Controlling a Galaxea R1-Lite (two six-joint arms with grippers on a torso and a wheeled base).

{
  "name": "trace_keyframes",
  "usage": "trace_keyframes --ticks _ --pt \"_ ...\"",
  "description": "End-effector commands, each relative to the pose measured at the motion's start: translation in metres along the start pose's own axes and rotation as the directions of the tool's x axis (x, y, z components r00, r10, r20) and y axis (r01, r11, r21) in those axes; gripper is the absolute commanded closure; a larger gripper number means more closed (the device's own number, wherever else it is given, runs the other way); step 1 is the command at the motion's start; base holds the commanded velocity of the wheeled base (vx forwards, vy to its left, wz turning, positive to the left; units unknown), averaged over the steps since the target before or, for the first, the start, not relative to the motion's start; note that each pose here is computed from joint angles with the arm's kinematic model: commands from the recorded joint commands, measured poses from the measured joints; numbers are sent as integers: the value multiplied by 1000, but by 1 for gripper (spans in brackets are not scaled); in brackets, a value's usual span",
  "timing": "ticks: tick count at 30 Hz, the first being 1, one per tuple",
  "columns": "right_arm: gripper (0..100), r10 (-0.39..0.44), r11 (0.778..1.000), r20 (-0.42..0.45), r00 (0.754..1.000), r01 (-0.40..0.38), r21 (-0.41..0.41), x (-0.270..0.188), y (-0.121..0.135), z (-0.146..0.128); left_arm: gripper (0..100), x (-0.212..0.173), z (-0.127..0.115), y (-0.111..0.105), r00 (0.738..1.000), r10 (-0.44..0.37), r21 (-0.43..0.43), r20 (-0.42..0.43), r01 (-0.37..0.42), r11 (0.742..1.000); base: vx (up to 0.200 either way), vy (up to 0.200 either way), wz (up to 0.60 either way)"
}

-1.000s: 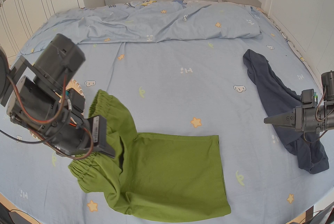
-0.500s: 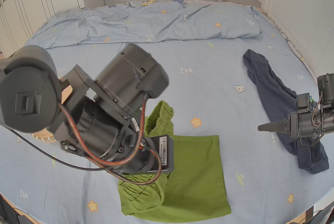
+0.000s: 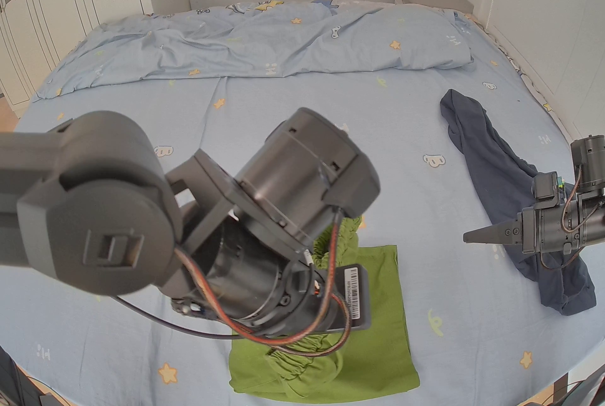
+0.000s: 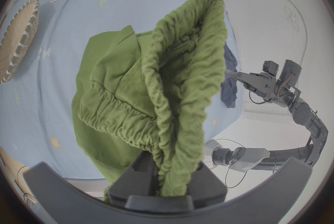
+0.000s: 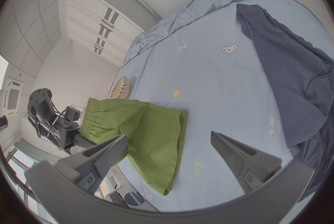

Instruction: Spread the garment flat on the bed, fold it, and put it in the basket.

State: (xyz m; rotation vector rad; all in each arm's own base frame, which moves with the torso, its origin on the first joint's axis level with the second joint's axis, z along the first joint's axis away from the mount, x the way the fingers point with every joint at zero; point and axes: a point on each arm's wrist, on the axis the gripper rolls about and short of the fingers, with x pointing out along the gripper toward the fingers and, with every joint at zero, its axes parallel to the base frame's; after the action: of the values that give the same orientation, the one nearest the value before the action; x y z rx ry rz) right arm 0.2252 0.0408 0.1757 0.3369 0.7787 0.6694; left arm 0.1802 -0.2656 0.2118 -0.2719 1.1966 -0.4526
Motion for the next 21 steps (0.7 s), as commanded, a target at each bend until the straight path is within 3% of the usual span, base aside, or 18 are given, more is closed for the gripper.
trace_keyframes --ticks 1,5,6,16,19,21 --pt "0 1 1000 -2 1000 -1 1 1 0 0 100 15 -6 -8 1000 2 24 -15 -2 1000 0 0 0" --pt "0 0 1000 -4 1000 0 3 1 -1 0 100 27 -7 -12 1000 19 34 5 -19 999 0 0 0" --pt "0 0 1000 -4 1000 0 3 1 -1 0 0 28 -7 -13 1000 15 34 8 -15 999 0 0 0" --pt "0 -1 1000 -5 1000 1 4 2 -1 0 0 43 -14 -18 997 -60 53 39 58 997 0 0 0" --pt "0 0 1000 -6 1000 0 4 1 -1 -1 0 50 -14 -8 994 -82 40 65 80 996 0 0 0" --pt "0 -1 1000 -2 1000 1 3 1 -1 0 0 52 1 12 991 -80 -13 103 82 997 0 0 0"
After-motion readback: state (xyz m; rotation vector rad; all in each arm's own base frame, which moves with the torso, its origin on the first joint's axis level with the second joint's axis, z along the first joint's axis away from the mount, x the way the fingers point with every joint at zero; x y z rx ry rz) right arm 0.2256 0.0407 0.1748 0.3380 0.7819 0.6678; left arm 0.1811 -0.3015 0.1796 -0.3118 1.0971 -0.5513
